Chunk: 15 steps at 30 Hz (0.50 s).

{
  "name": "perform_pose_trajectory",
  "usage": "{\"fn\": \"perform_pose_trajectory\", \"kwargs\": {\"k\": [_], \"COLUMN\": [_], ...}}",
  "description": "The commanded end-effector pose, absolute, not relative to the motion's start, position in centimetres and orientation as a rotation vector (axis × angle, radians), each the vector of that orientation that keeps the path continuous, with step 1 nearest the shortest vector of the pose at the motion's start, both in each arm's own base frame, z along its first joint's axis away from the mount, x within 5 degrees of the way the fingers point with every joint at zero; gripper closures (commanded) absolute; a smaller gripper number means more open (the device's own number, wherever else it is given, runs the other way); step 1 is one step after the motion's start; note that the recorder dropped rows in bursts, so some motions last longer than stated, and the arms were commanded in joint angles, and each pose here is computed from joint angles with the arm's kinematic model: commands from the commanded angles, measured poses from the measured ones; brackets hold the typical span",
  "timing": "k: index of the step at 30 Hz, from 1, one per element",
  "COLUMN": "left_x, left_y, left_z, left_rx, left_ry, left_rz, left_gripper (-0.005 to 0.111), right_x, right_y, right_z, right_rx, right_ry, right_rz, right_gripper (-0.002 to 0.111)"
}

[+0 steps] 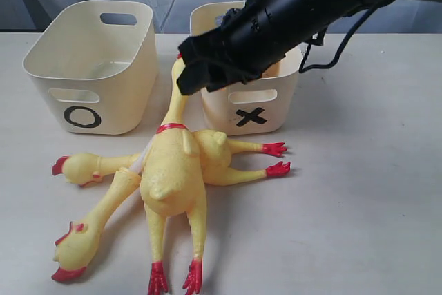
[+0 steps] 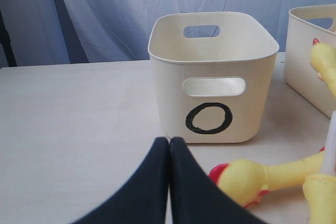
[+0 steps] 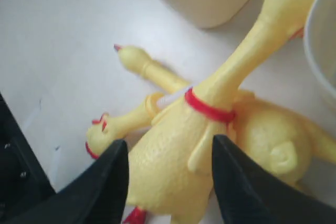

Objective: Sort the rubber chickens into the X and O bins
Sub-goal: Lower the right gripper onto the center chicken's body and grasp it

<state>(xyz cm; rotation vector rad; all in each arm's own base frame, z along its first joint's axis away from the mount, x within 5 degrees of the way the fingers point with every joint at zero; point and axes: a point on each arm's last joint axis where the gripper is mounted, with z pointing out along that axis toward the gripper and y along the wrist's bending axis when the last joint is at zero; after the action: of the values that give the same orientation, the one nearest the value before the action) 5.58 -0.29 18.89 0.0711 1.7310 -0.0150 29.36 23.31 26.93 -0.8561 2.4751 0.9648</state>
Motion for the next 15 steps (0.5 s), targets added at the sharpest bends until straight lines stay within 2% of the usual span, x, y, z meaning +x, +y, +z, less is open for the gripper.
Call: {"fn": "perform_pose_trajectory", "kwargs": {"k": [1, 8, 13, 15], "left_x": [5.5, 5.5, 5.5, 5.5], "left_y": [-0.3, -0.3, -0.3, -0.3], "left_z": [19.2, 19.2, 19.2, 19.2], "left_rx": [0.078, 0.078, 0.078, 0.078], "left_ry": [1.713, 1.713, 1.713, 1.713], "left_rz": [-0.025, -0.025, -0.025, -0.025], "left_gripper": [0.107, 0.107, 0.107, 0.107], "right_x": [27.9, 26.1, 26.0, 26.0], "right_y": [24.6, 27.5, 28.8, 29.0], "right_z": [25.7, 22.8, 20.2, 19.2], "right_rx": [-0.957, -1.065, -1.102, -1.104], "right_ry": [2.549, 2.598, 2.618, 2.639], "right_rz": [0.951, 0.906, 0.692, 0.615], "right_gripper": [0.06, 0.06, 0.06, 0.056]}}
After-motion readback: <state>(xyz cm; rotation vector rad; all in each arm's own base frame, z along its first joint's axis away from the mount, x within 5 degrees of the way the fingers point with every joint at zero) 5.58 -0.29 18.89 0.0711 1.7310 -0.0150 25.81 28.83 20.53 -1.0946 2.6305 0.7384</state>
